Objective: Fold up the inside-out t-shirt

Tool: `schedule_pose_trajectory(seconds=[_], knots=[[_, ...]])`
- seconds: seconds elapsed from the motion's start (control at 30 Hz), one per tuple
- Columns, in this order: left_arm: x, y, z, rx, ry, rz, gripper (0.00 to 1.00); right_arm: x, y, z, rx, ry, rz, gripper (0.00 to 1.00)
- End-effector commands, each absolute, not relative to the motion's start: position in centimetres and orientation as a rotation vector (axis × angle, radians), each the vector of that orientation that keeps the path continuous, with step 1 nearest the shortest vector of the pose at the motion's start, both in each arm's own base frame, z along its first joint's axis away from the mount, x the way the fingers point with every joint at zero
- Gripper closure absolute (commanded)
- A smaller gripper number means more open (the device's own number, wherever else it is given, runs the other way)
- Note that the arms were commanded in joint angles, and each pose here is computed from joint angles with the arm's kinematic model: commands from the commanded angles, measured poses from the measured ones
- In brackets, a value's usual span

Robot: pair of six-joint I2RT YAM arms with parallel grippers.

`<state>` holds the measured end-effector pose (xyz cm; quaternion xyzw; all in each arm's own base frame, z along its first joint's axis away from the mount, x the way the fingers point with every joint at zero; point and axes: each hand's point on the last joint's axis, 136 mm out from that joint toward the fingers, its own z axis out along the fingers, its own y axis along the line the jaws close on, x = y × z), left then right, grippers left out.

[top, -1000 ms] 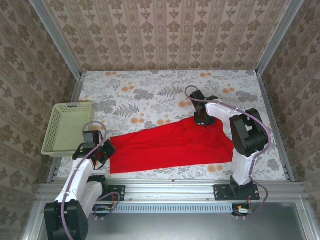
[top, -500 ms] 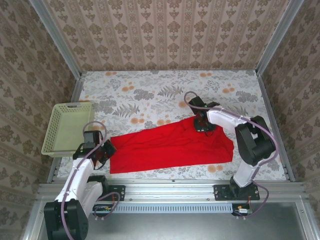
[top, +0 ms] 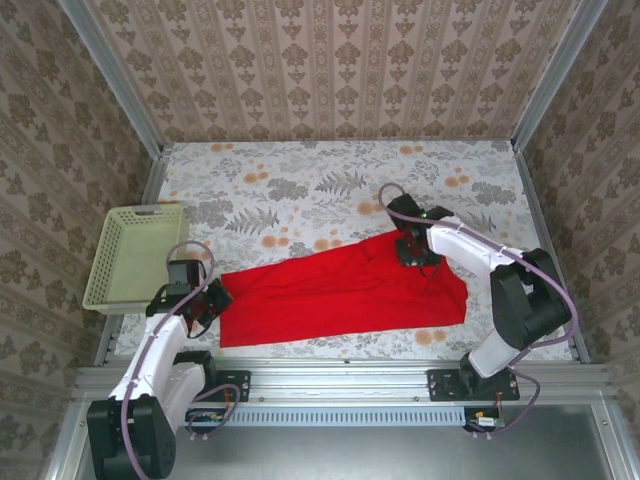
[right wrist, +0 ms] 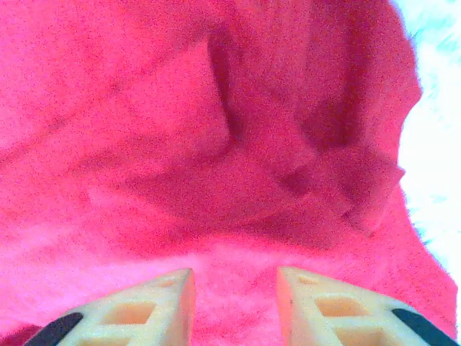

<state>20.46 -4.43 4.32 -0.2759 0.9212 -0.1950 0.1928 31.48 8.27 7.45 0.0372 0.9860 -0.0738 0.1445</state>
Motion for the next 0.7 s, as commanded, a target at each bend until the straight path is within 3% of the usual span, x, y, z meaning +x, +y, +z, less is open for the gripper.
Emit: schedule_pose_trajectory(seconds=[0.0,0.43,0.67], knots=[[21.5,-4.4,5.6,-0.721,2.558,-0.535,0.99,33.7,7.4,8.4,0.124,2.83,-0.216,0.61],[21.8,-4.5,5.5,-0.72,2.56,-0.543,0.99,33.3,7.2,4.9,0.163,2.926,-0.173,0.57],[21.8,-4.5,5.5,-0.722,2.561,-0.541,0.99,33.4,6.9,4.3,0.153,2.94,-0.212,0.7]])
